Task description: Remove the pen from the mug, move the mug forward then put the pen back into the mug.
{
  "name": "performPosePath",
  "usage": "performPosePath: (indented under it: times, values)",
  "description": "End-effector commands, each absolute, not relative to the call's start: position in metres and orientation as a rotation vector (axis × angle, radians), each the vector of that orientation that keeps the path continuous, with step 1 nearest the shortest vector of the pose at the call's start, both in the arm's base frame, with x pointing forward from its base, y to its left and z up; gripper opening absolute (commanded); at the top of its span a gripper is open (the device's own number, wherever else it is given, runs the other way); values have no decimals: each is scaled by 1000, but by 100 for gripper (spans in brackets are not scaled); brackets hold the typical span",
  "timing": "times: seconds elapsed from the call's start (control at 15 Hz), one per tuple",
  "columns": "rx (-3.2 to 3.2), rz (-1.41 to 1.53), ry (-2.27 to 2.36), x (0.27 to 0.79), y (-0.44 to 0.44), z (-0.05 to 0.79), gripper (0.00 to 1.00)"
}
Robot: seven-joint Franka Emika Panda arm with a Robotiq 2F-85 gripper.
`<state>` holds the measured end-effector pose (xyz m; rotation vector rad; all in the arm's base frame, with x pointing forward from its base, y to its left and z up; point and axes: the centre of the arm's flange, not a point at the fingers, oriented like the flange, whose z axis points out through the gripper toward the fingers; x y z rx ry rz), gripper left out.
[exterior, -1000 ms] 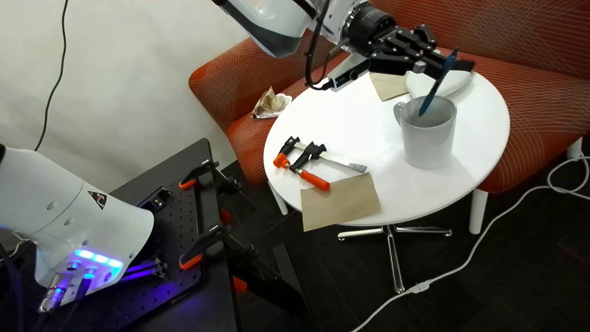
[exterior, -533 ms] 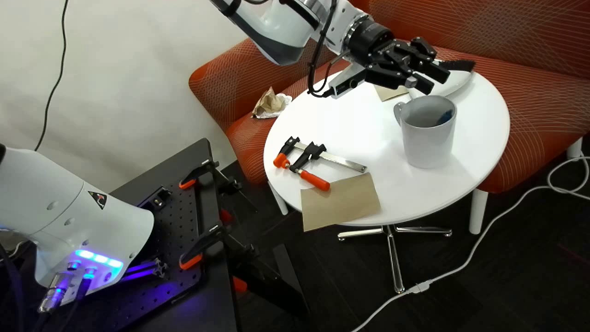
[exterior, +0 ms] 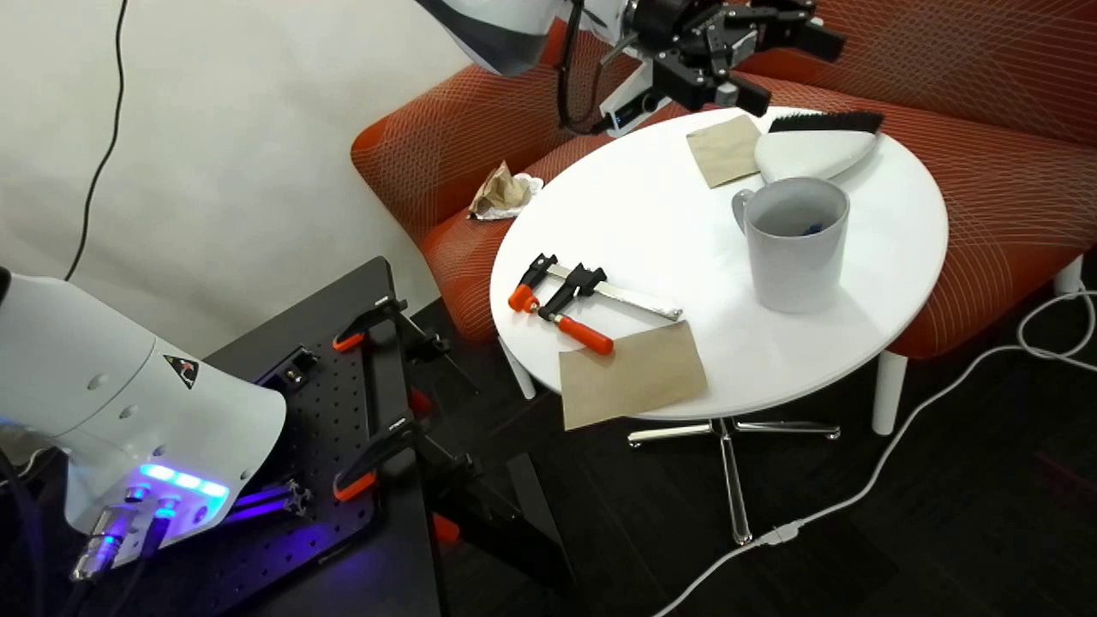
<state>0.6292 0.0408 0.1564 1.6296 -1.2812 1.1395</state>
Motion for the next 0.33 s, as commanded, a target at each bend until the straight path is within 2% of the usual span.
performPosePath:
  times: [0.0,0.27]
  values:
    - [1596,1189,-1326,604,43,194,100]
    - [1627,1163,-1303,622,43,183,100]
